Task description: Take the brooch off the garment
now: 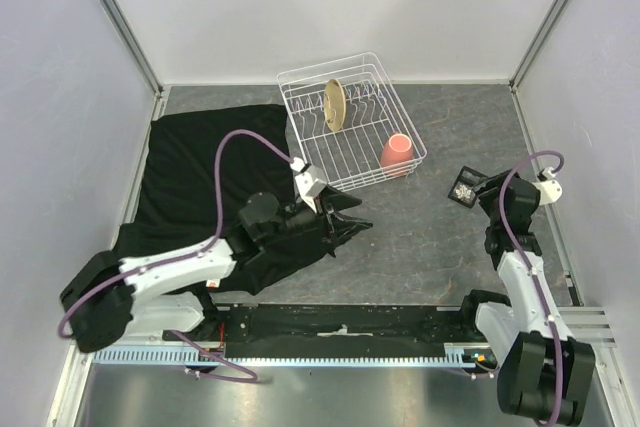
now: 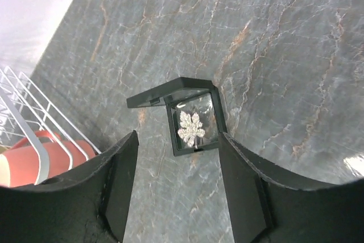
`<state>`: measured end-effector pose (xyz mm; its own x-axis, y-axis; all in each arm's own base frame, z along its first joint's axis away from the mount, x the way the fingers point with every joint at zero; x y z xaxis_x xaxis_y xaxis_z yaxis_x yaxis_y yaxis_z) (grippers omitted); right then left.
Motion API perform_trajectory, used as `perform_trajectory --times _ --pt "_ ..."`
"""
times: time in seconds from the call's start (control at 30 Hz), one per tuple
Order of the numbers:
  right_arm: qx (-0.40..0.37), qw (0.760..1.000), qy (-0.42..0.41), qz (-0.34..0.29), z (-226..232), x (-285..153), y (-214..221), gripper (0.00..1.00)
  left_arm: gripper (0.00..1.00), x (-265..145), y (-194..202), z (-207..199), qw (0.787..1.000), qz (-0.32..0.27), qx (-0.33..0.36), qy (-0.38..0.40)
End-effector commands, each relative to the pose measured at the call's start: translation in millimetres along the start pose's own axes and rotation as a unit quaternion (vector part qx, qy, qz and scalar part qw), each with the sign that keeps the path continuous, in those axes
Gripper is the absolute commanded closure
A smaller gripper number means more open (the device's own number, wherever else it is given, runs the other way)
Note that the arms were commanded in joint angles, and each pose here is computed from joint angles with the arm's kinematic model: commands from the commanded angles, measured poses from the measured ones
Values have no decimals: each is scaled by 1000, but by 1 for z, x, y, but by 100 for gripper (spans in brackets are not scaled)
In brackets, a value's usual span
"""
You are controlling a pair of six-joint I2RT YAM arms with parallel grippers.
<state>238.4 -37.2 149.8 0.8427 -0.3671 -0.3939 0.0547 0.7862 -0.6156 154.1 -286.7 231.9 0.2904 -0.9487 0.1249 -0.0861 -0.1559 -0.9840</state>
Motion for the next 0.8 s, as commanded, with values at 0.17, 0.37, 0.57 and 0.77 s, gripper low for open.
perform_trajectory --times 0.17,0.37,0.57,0.77 --pt "-276 949 43 146 56 -65 21 29 26 -64 -87 -17 977 -5 -150 -150" --pt "-347 879 -164 283 105 -151 54 18 23 -112 -86 -33 965 -24 -197 -169" --pt "-230 857 -368 278 126 -224 4 2 14 -152 -114 -48 956 -87 -218 -179" --pt "-229 858 -384 253 137 -234 -17 2 8 -172 -146 -45 943 -148 -195 -225"
Point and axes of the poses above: each gripper's point midway between its finger pads, its own x axis out along the fingers, its own z axis along the line the jaws close on, y = z × x, the point moved 8 cm from there along -x, back along the fingers, and after that the axes turned 8 degrees about x, right-handed, at the moved point
